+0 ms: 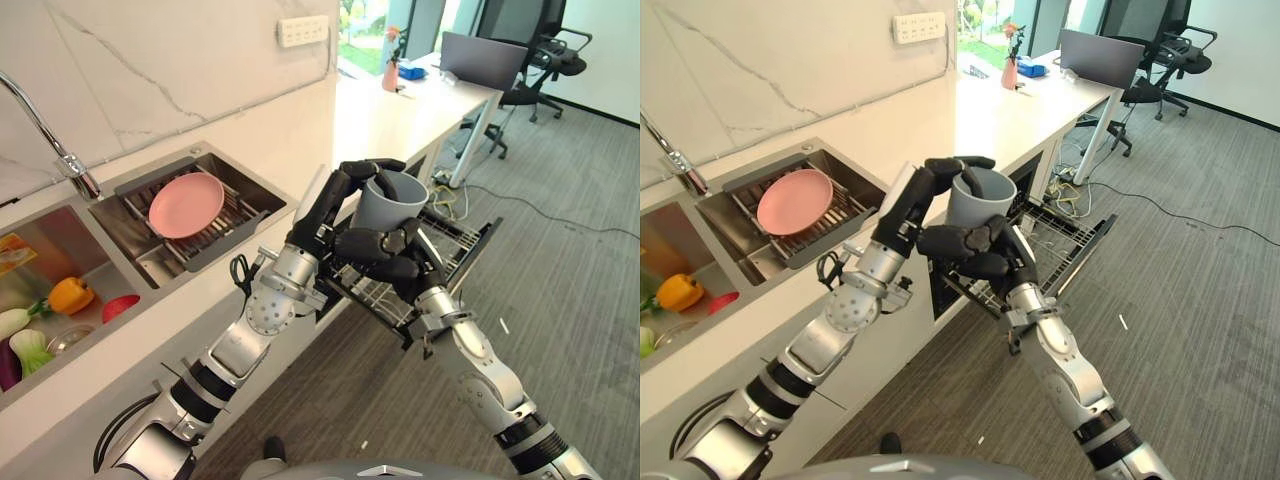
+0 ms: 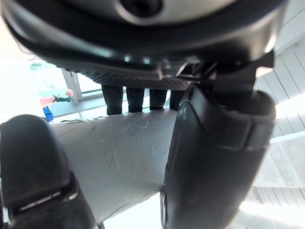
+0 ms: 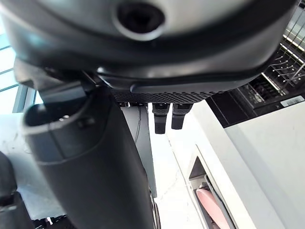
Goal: Place the dishes in the dishwasher.
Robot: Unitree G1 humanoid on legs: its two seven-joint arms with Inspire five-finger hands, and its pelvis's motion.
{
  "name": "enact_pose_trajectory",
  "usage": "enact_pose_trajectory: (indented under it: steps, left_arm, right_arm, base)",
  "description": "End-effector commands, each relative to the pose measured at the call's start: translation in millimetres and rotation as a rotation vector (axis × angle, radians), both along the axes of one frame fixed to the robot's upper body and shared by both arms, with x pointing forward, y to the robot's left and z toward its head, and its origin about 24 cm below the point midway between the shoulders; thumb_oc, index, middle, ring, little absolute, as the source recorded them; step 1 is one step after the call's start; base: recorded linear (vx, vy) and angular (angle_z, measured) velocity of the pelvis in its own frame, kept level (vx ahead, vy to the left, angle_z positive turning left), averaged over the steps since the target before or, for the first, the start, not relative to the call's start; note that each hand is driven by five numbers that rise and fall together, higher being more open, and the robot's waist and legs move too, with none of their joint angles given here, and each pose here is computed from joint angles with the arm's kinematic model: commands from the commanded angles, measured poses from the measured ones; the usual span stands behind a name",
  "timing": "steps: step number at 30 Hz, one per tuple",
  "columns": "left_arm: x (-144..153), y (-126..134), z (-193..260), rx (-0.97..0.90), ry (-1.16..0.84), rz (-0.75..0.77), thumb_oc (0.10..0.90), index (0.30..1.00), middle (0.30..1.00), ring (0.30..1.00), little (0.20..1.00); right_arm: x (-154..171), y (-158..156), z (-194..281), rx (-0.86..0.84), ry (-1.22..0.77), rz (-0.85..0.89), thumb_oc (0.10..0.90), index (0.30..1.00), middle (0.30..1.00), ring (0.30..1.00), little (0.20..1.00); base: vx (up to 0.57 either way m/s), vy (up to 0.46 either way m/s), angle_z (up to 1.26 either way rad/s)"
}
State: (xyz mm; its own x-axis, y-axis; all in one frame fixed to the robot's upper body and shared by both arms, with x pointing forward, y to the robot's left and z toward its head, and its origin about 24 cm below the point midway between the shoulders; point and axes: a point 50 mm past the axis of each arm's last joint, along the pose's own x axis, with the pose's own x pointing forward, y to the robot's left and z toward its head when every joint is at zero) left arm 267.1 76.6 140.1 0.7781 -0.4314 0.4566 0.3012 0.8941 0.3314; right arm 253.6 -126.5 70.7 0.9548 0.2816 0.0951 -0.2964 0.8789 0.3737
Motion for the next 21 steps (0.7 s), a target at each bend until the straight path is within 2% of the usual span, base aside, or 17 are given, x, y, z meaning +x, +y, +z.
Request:
enact_pose_trajectory:
  steps: [1,8,18,19,21]
  left_arm:
    - [-16.2,-41.2,7.9,0.0,-0.039,-0.262,0.4,0.3,0.3,0.3,0.3]
    - [-14.8,-36.6,3.6,-0.01,-0.013,-0.242,0.4,0.3,0.3,0.3,0.3]
    - [-13.8,-26.7,-0.2,-0.038,0.011,-0.202,0.4,0.3,0.3,0.3,0.3]
    - [-13.5,-25.8,-1.0,-0.041,0.017,-0.2,0.685,0.728,0.728,0.728,0.728]
    - [-13.5,-25.8,-1.0,-0.041,0.017,-0.2,0.685,0.728,0.728,0.728,0.728]
  right_arm:
    - [34.5,6.5,94.7,0.192,-0.384,-0.044,0.4,0.3,0.3,0.3,0.3]
    - [34.2,1.4,96.8,0.243,-0.395,-0.125,0.4,0.3,0.3,0.3,0.3]
    - [31.6,-13.9,97.3,0.201,-0.432,-0.238,0.4,0.3,0.3,0.3,0.3]
    - [31.5,-15.7,97.0,0.19,-0.434,-0.247,0.4,0.3,0.3,0.3,0.3]
    - [31.5,-15.7,97.0,0.19,-0.434,-0.247,0.4,0.3,0.3,0.3,0.3]
  base:
    - [0.0,0.0,0.0]
    - [0.0,0.0,0.0]
    - [0.0,0.0,0.0]
    - [0.0,0.0,0.0]
    - [0.0,0.0,0.0]
